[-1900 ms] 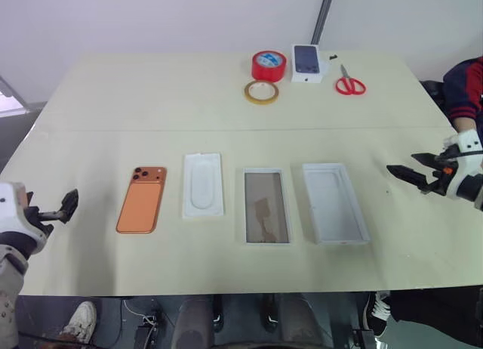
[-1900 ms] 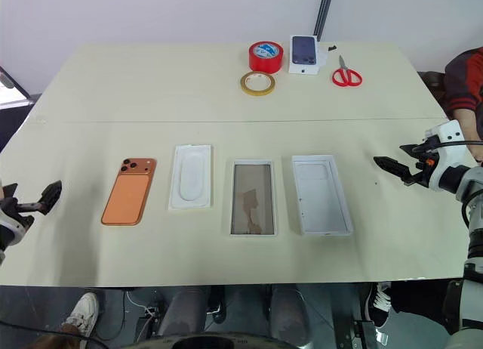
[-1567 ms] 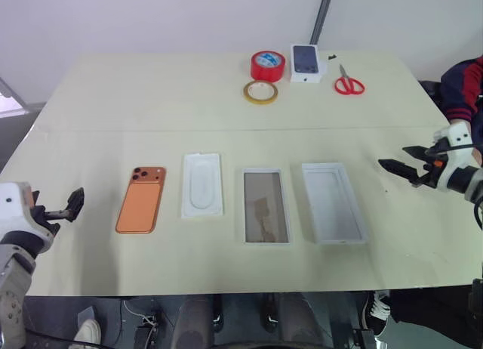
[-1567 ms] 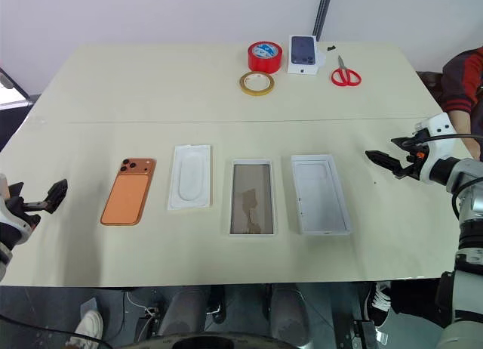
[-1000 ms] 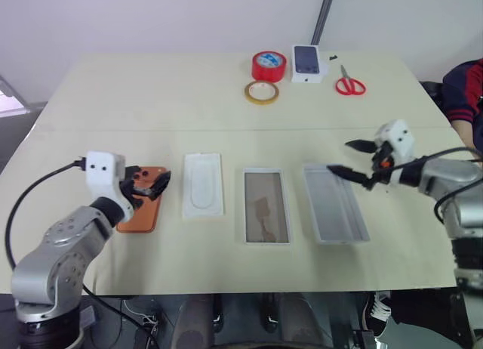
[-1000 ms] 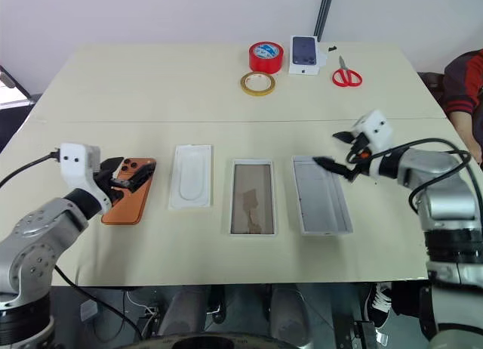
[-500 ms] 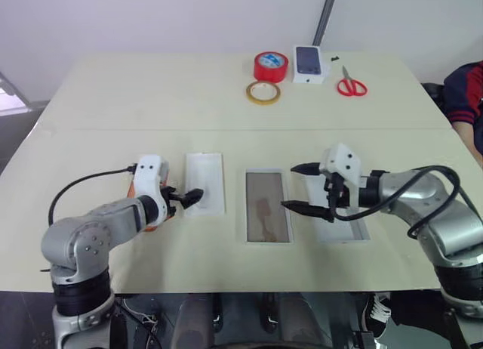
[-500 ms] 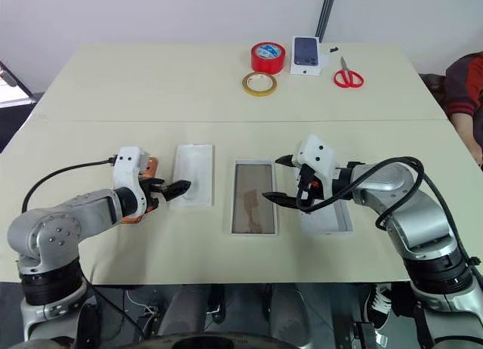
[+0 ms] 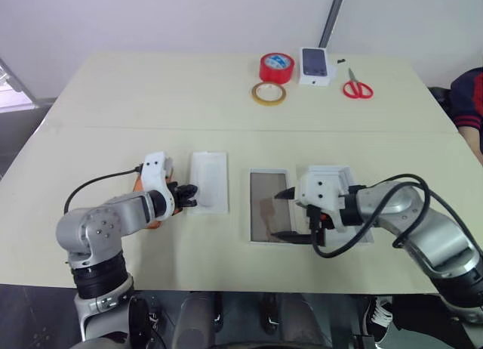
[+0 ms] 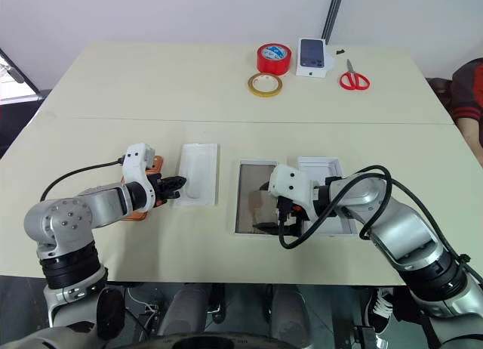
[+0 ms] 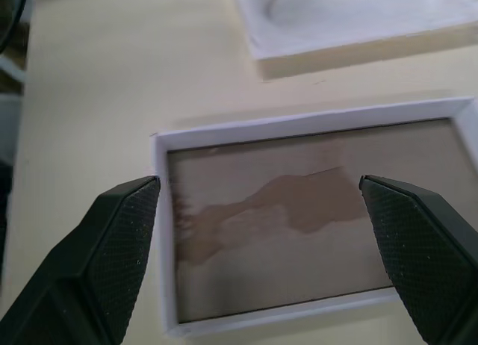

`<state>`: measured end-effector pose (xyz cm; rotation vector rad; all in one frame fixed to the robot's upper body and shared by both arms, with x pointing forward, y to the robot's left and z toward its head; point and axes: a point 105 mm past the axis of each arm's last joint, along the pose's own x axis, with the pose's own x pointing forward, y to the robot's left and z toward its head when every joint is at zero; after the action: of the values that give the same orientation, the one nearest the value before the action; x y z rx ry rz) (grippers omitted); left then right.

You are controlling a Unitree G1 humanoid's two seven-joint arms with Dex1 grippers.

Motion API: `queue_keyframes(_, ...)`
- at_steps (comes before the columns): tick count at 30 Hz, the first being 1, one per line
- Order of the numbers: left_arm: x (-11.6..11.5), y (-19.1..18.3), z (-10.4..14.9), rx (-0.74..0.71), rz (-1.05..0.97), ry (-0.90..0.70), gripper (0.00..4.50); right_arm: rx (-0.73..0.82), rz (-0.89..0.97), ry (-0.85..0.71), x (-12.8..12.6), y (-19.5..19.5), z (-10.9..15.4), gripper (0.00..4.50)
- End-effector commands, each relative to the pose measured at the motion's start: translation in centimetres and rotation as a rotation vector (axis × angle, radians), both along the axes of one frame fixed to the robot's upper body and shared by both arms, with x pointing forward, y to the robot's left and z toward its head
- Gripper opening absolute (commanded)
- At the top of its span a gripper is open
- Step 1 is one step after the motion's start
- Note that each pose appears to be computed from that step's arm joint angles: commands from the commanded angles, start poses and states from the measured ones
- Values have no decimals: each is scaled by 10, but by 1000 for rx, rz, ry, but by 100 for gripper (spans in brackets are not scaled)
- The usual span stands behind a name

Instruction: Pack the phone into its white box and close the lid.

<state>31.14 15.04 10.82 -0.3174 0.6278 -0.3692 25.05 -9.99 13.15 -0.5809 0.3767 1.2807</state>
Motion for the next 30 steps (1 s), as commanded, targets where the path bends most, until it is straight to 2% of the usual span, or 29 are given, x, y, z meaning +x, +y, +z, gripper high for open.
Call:
queue_keyframes(1, 2, -1, 3, -13, 0, 1, 5, -56, 40, -9, -9, 4, -1, 450)
queue_keyframes(6, 6, -2, 20, -86, -11, -39, 5, -128, 17, 33, -14, 5, -20, 450)
queue_keyframes(7, 7, -2, 24, -101, -12, -47, 1, -132, 16, 37, -14, 7, -23, 424)
queue_keyframes(9, 8, -1, 29, -120, -11, -62, 0, -149, 7, 36, -14, 7, -28, 362)
queue_keyframes(14, 9, 11, 36, -108, 21, -87, 0, -210, 12, -19, -5, 8, -36, 119)
queue_keyframes(16, 9, 13, 37, -104, 26, -93, 0, -200, 18, -34, -2, 12, -32, 4)
queue_keyframes(23, 17, 15, 57, -192, 59, -156, 0, -186, 84, -172, 23, 36, -23, 1)
queue_keyframes(30, 21, 10, 66, -207, 53, -180, 0, -155, 77, -200, 44, 58, -21, 1)
